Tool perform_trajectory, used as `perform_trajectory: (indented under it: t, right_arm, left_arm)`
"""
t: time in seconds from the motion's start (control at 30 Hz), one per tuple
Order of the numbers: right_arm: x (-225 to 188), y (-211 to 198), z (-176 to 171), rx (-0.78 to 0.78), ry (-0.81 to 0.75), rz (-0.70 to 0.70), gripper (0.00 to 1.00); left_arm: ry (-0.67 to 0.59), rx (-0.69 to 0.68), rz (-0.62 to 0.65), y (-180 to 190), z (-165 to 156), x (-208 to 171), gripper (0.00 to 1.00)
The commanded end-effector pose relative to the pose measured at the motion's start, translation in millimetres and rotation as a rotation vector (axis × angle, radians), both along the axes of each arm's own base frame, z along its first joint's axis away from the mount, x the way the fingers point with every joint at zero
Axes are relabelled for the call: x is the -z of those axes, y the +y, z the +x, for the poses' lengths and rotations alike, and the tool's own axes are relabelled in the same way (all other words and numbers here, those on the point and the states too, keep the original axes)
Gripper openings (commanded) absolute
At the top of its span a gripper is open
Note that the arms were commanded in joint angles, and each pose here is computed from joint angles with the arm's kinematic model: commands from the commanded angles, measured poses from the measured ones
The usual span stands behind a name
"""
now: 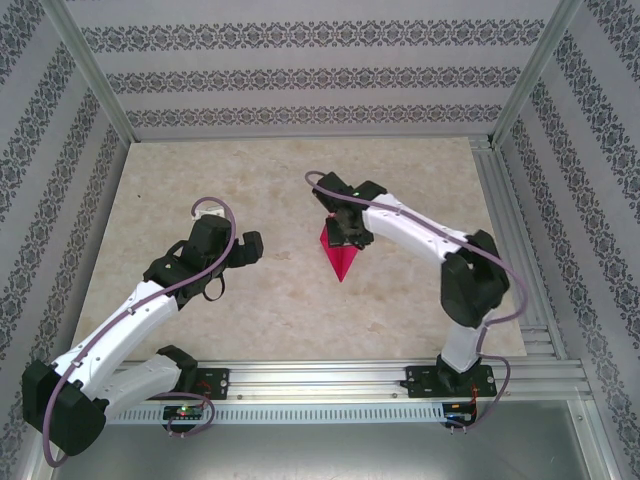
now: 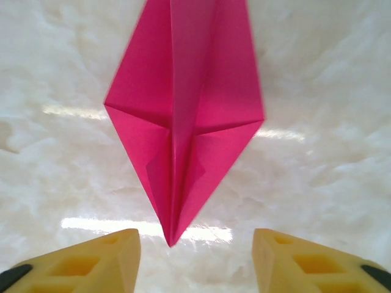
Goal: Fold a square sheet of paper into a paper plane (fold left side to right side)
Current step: Place the paper plane at the center of the table, then reset both arms
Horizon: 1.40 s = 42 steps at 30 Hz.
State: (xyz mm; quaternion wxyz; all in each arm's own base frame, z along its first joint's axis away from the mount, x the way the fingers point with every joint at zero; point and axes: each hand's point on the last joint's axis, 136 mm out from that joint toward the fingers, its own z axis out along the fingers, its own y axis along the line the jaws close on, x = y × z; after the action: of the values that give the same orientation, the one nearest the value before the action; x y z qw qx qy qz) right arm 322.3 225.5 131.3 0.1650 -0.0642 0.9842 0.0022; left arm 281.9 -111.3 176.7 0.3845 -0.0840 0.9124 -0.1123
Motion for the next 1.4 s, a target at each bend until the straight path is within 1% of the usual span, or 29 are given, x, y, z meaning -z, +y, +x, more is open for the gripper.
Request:
perform_trajectory:
  t: [0.0, 0.07, 0.1, 0.17, 0.27, 0.33, 0.37, 0.43, 0.5, 0.63, 0.77, 0.87, 0.93, 1.0, 1.07, 1.13, 1.2, 1.27, 1.37]
  right_arm:
    - [-50.6, -36.8, 8.0, -0.001, -0.167, -0.058, 0.58]
    - [-63.3, -59.1, 9.6, 0.017, -0.224, -0.068, 0.62]
    - [-68.3, -72.4, 11.5, 0.033, -0.258, -0.07, 0.65]
    - [-75.8, -98.6, 13.6, 0.07, -0.321, -0.059, 0.68]
    - [-83.3, -143.5, 16.1, 0.168, -0.431, -0.023, 0.81]
    - [-81.9, -174.6, 15.9, 0.241, -0.513, -0.01, 0.94]
    - [-81.7, -187.5, 15.0, 0.272, -0.55, -0.009, 0.98]
    - [-81.9, -214.3, 14.3, 0.323, -0.629, -0.014, 0.98]
    - [-75.8, -233.4, 14.5, 0.352, -0.673, -0.034, 0.98]
    - [-50.3, -264.2, 16.0, 0.438, -0.71, -0.057, 0.98]
    - [-19.8, -273.5, 26.9, 0.442, -0.732, -0.067, 0.98]
    - [-1.3, -281.5, 35.1, 0.442, -0.751, -0.123, 0.98]
    - [5.5, -281.0, 42.2, 0.414, -0.788, -0.13, 0.98]
    - [3.1, -274.1, 50.4, 0.352, -0.801, -0.122, 0.98]
    - [-1.1, -268.0, 57.0, 0.318, -0.856, -0.095, 0.98]
    - [-2.7, -260.7, 64.8, 0.281, -0.868, -0.068, 0.98]
    - [-5.4, -253.2, 71.9, 0.248, -0.888, -0.035, 0.98]
    - [-8.9, -247.8, 78.0, 0.228, -0.919, -0.005, 0.98]
    - [-6.0, -242.5, 85.9, 0.18, -0.937, -0.012, 0.98]
  left_arm:
    - [-0.047, -0.092, 0.034, 18.1, 4.2, -21.3, 1.0]
    - [-0.062, -0.126, 0.072, 27.0, 5.7, -27.3, 1.0]
    - [-0.074, -0.143, 0.092, 31.6, 6.8, -31.7, 1.0]
    - [-0.1, -0.182, 0.128, 41.4, 9.0, -40.7, 1.0]
    - [-0.145, -0.255, 0.191, 58.0, 12.0, -53.0, 1.0]
    - [-0.184, -0.324, 0.24, 72.3, 13.5, -60.0, 1.0]
    - [-0.203, -0.35, 0.258, 77.3, 14.3, -61.7, 1.0]
    - [-0.243, -0.411, 0.306, 89.0, 16.0, -63.4, 1.0]
    - [-0.271, -0.46, 0.35, 98.6, 16.6, -63.9, 1.0]
    - [-0.321, -0.52, 0.442, 111.6, 18.4, -59.3, 1.0]
    - [-0.347, -0.541, 0.536, 120.7, 19.8, -43.6, 1.0]
    - [-0.314, -0.503, 0.605, 124.0, 22.3, -25.0, 1.0]
    - [-0.299, -0.452, 0.625, 122.0, 26.7, -13.2, 1.0]
    - [-0.311, -0.404, 0.622, 118.8, 31.7, -3.7, 1.0]
    - [-0.342, -0.362, 0.601, 115.6, 37.3, 2.8, 1.0]
    - [-0.373, -0.331, 0.564, 115.1, 42.5, 10.5, 1.0]
    - [-0.391, -0.33, 0.53, 120.0, 46.1, 17.4, 1.0]
    - [-0.416, -0.3, 0.5, 119.9, 51.5, 22.6, 1.0]
    - [-0.456, -0.253, 0.477, 117.6, 59.6, 26.8, 1.0]
